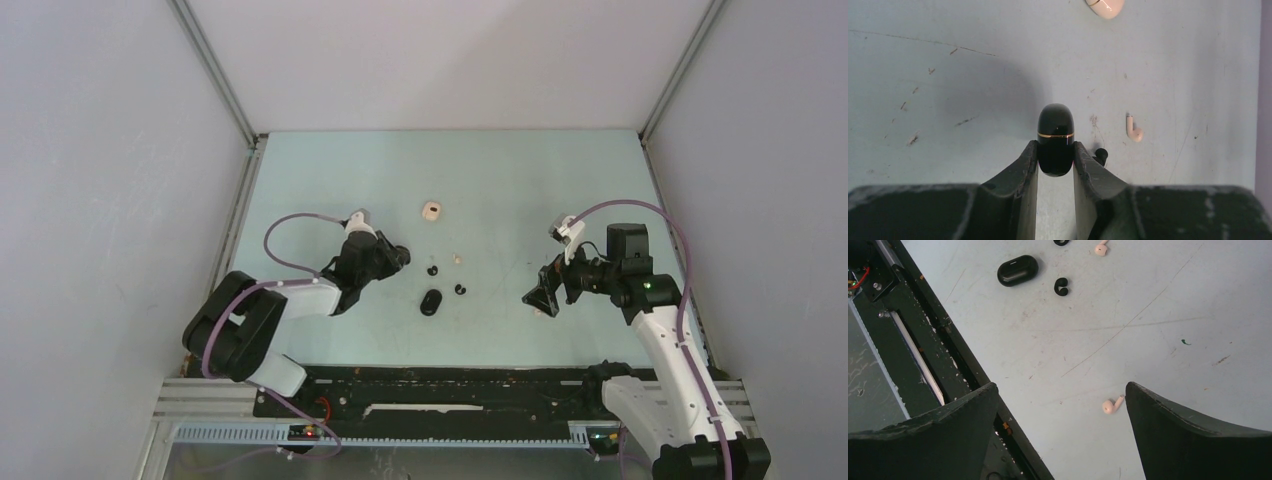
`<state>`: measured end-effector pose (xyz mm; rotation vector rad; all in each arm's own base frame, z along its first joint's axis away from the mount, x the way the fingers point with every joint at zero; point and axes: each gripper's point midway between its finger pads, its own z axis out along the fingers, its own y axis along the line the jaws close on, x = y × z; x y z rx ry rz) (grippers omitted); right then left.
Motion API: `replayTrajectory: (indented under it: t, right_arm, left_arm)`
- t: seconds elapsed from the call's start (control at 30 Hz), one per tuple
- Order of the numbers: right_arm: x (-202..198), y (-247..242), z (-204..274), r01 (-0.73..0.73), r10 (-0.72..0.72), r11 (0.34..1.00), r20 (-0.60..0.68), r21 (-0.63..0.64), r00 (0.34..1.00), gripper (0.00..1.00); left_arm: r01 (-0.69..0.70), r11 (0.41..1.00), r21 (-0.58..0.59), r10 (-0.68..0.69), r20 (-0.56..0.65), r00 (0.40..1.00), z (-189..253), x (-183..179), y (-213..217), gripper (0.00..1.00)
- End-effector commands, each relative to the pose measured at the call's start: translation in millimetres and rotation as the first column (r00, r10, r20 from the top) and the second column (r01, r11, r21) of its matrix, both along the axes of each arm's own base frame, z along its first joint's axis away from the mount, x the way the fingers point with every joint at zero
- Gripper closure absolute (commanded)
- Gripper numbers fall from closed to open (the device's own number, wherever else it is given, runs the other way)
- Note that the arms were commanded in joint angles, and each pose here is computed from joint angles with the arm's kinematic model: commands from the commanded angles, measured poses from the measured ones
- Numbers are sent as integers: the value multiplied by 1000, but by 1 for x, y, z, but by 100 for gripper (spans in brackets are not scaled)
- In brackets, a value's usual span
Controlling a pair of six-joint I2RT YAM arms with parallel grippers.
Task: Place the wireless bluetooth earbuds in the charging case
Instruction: Place the charging case at the center of the board, then pick up the charging case at the center of the board.
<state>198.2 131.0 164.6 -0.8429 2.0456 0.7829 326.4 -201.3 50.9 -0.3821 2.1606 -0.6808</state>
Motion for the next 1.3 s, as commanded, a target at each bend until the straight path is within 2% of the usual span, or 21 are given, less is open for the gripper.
replayTrajectory:
  t: [0.0,0.1,0.27,0.37,0.5,0.67,0.73,0.87,0.93,1.07,1.17,1.27]
  right_arm:
    - [3,2,3,-17,17,1000,28,6,999,0]
    - [3,3,5,-19,19,1000,33,9,999,0]
    - [2,4,5,-22,22,1000,29,12,999,0]
    - [0,5,5,-34,34,999,25,17,999,0]
    - [0,4,5,-31,31,999,27,14,999,0]
    - [1,4,5,-27,26,1000,32,9,999,0]
    - [1,4,4,-28,28,1000,32,8,999,0]
    - [1,3,4,-23,23,1000,37,-1,999,0]
    - [2,1,3,-15,16,1000,34,-10,999,0]
    - [4,0,0,-5,6,1000,27,-18,1000,0]
    - [4,-2,0,1,-1,1000,28,-22,1000,0]
    - [4,-3,0,4,-3,1000,29,-24,1000,0]
  left_arm:
    - [-8,998,-68,8,7,1000,5,7,-5,74]
    - [-26,999,-37,24,-34,999,-5,4,1,70]
    - [-65,998,21,66,-63,996,-13,0,15,51]
    - [-94,993,73,100,-77,992,-11,-4,27,47]
    - [-120,987,104,127,-63,990,19,-11,39,40]
    - [-160,966,205,146,83,986,79,3,55,36]
    - [-137,957,254,109,123,987,97,17,49,27]
    - [-54,926,375,-2,148,989,114,48,23,26]
    - [-8,920,393,-49,136,990,117,69,6,26]
    - [140,883,448,-179,47,983,108,105,-34,26]
    - [245,818,520,-256,-52,965,81,123,-50,26]
    - [294,763,575,-286,-108,952,66,136,-54,26]
